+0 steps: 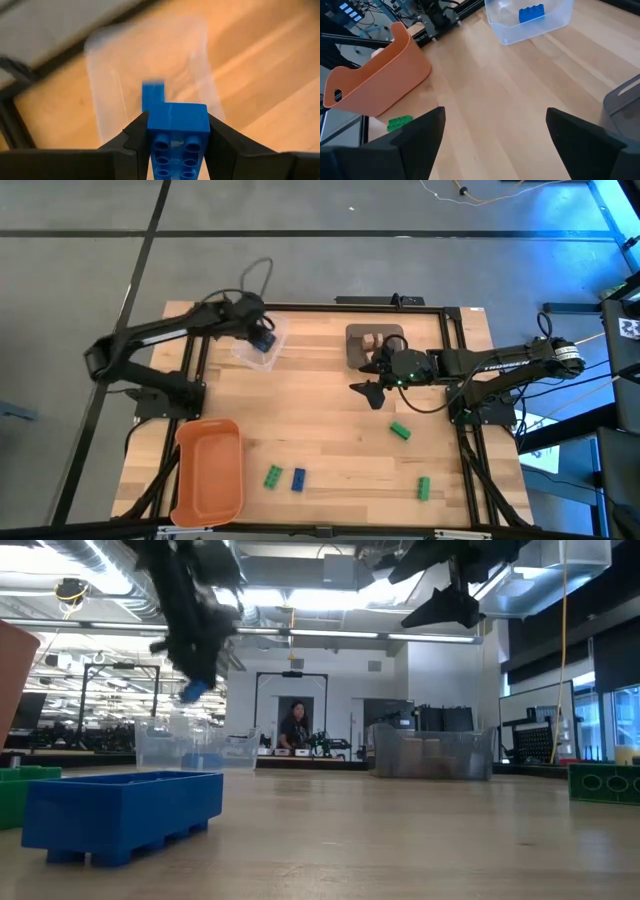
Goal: Sort & place blocks by color
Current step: Put the right blue game piece into the transparent bin
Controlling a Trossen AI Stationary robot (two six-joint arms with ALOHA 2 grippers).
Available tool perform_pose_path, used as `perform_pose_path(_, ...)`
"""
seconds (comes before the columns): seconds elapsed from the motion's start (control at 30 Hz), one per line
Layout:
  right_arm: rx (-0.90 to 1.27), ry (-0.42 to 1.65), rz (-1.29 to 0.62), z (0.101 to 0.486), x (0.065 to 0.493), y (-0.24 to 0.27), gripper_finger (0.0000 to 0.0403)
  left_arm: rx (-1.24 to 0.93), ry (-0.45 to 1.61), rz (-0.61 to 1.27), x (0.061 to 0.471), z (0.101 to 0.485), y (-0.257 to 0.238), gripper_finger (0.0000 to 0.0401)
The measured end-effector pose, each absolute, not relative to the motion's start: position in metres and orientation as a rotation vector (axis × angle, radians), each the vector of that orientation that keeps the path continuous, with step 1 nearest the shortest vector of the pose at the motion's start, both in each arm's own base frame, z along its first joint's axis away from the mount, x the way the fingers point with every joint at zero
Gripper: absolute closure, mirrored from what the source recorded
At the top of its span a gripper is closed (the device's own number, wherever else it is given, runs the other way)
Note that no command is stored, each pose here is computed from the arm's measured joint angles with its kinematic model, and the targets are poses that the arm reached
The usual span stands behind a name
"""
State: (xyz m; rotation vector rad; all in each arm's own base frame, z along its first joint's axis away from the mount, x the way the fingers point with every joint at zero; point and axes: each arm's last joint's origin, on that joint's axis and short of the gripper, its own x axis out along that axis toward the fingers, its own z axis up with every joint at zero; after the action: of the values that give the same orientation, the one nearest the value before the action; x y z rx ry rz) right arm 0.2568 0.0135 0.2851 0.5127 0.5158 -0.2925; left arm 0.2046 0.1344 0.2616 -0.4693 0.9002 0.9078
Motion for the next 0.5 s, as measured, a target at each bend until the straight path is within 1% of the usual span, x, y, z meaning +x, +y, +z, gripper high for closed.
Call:
perform_pose_path(0.2,0.527,0.514,-0.297,0.285,0.257,0.013,0.0058,-0.48,1.075,0.91,0.224,0.212,0.146,0.0275)
perform_pose_path(0.33,0.529,0.514,-0.297,0.285,0.257,0.013,0.0058,-0.487,1.157,0.909,0.232,0.19,0.15,0.0274)
perform_pose_path(0.4,0.53,0.514,-0.297,0.285,0.257,0.013,0.0058,-0.49,1.187,0.908,0.234,0.183,0.151,0.0254)
perform_pose_path(0.5,0.53,0.514,-0.297,0.285,0.257,0.013,0.0058,-0.496,1.2,0.903,0.235,0.18,0.152,0.0203)
